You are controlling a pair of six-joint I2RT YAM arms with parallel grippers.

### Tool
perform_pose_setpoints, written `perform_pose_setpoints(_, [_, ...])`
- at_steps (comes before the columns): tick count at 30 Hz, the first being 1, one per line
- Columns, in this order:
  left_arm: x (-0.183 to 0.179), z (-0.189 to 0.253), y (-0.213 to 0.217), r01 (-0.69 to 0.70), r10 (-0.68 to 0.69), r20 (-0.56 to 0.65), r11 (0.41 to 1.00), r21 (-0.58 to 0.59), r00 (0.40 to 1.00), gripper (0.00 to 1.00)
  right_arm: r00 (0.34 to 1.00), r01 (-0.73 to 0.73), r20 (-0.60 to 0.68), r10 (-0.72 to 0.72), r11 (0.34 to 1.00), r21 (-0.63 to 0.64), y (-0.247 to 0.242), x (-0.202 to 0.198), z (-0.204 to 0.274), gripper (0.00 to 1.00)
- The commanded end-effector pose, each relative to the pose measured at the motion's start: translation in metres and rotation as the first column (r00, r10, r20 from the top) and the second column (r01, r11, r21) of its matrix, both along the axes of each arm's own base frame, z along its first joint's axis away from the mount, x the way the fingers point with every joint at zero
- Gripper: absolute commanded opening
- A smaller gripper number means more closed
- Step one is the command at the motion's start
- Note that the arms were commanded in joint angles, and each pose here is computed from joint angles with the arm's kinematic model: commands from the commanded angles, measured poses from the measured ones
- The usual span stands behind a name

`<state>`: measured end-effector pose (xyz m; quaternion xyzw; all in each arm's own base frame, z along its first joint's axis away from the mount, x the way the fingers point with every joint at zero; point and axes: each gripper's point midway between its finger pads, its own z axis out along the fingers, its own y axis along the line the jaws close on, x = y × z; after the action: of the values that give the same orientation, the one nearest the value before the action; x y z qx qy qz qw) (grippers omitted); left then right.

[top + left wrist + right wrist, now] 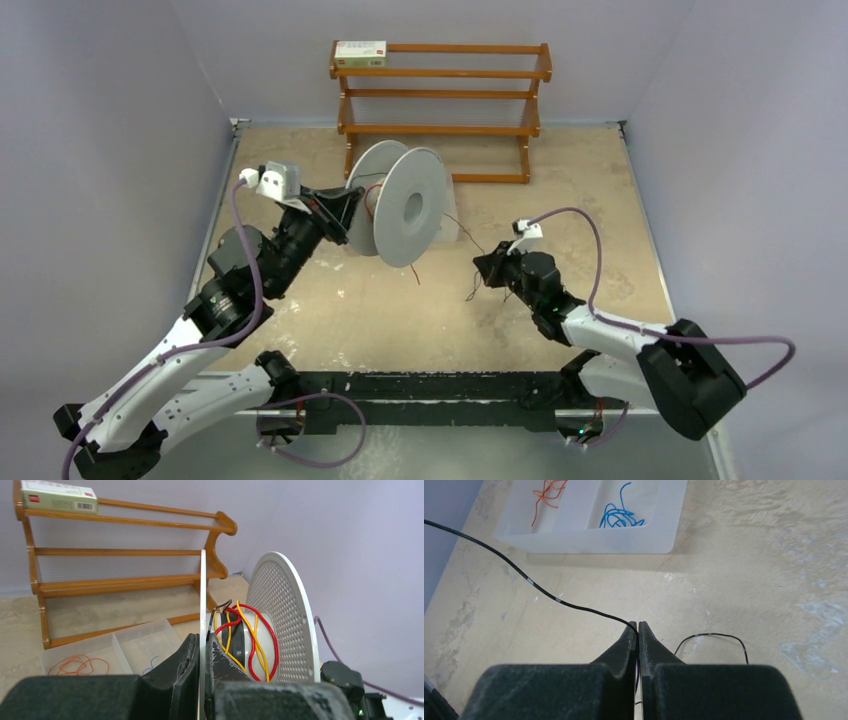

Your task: Wrap the cables

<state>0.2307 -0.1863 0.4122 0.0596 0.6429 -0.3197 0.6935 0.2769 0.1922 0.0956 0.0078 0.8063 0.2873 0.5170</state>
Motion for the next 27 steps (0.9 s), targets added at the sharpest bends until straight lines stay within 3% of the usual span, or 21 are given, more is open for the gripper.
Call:
perform_pose_setpoints(1, [-0.003,0.076,0.036,-0.102,0.136,0.094,0.948,-0.302,0.986,0.0,0.995,-0.084,0.065,0.079,0.993,0.083,0.028,0.013,0.024,0.0])
perform_pose_setpoints(4, [0.002,0.076,0.044,-0.15,0.187,0.077,0.928,-0.34,0.979,0.0,0.988,-0.154,0.042,0.15,0.983,0.098,0.046,0.008,0.016,0.0])
perform_pose_setpoints(13, [0.021,0.063,0.047,-0.254,0.28,0.045,0.92,-0.299,0.959,0.0,0.956,-0.292,0.028,0.291,0.954,0.069,0.112,-0.019,0.01,0.0])
perform_pose_setpoints(20, [0.041,0.035,0.04,-0.329,0.338,0.031,0.932,-0.153,0.941,0.0,0.933,-0.355,0.059,0.354,0.935,0.006,0.148,-0.035,0.033,0.0])
perform_pose_setpoints(27, [0.057,-0.01,0.047,-0.434,0.434,0.008,0.901,-0.014,0.901,0.0,0.898,-0.413,0.134,0.419,0.908,-0.072,0.18,-0.053,0.092,0.0])
